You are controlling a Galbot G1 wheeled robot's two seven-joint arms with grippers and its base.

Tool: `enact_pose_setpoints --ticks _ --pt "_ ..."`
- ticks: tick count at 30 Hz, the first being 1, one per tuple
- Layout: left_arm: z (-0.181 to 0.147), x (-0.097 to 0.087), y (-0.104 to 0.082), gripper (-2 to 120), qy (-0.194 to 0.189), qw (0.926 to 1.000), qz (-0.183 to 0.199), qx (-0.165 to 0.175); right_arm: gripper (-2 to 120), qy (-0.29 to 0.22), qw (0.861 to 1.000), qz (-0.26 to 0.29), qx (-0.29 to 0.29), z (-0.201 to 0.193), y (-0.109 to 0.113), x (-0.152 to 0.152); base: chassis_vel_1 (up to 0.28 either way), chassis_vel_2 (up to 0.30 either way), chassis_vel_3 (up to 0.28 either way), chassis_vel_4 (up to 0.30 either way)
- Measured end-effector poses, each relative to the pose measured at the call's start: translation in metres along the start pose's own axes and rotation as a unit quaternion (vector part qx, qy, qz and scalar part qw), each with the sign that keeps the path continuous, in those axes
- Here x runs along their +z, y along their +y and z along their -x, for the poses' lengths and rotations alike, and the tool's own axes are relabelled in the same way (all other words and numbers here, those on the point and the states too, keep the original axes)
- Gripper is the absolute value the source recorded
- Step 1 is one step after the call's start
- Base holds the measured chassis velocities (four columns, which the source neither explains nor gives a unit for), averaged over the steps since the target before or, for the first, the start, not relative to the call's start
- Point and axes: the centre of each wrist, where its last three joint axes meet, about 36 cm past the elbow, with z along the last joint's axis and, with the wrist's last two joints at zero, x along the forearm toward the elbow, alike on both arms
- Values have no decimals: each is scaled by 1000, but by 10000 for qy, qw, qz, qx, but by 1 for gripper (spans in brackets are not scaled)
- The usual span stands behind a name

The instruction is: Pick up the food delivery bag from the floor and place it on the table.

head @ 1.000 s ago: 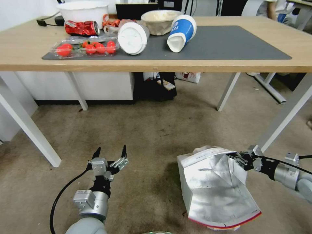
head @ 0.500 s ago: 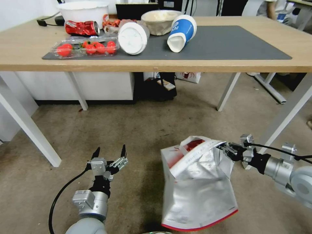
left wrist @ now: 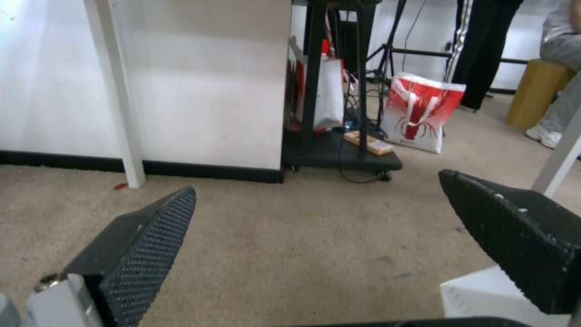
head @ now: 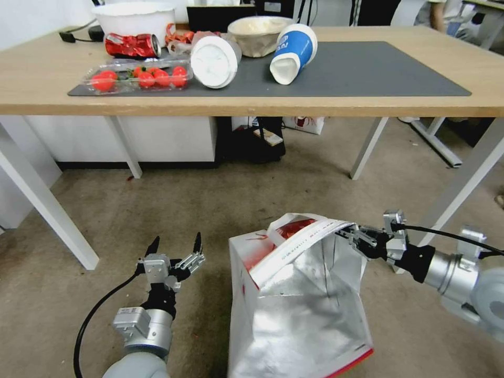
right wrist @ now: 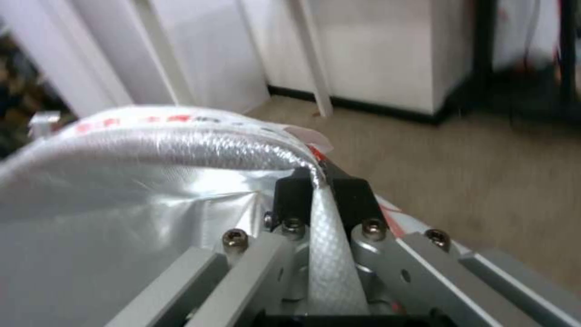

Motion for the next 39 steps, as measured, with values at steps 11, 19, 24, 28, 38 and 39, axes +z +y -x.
enact_pose_setpoints --ticks 11,19,24,28,38,39 --pt "-1 -6 -1 100 30 10000 -25 40 0 18 9766 -2023 -726 -12 -35 -27 0 0 0 0" --pt "-1 -11 -1 100 8 10000 -33 72 0 -62 9740 -2088 -872 -13 -32 -29 0 0 0 0" --pt "-2 -15 -1 100 0 10000 -22 83 0 -36 9731 -2084 -977 -12 -29 -30 0 0 0 0" --pt "-3 -16 -2 100 -8 10000 -22 80 0 0 9724 -2087 -1041 -11 -27 -31 0 0 0 0" --pt "-5 -19 -3 100 -72 10000 1 58 0 12 9733 -2007 -1117 -8 -20 -25 0 0 0 0" --pt "-5 -19 -4 100 -83 10000 -7 53 0 14 9734 -1993 -1128 -8 -19 -24 0 0 0 0"
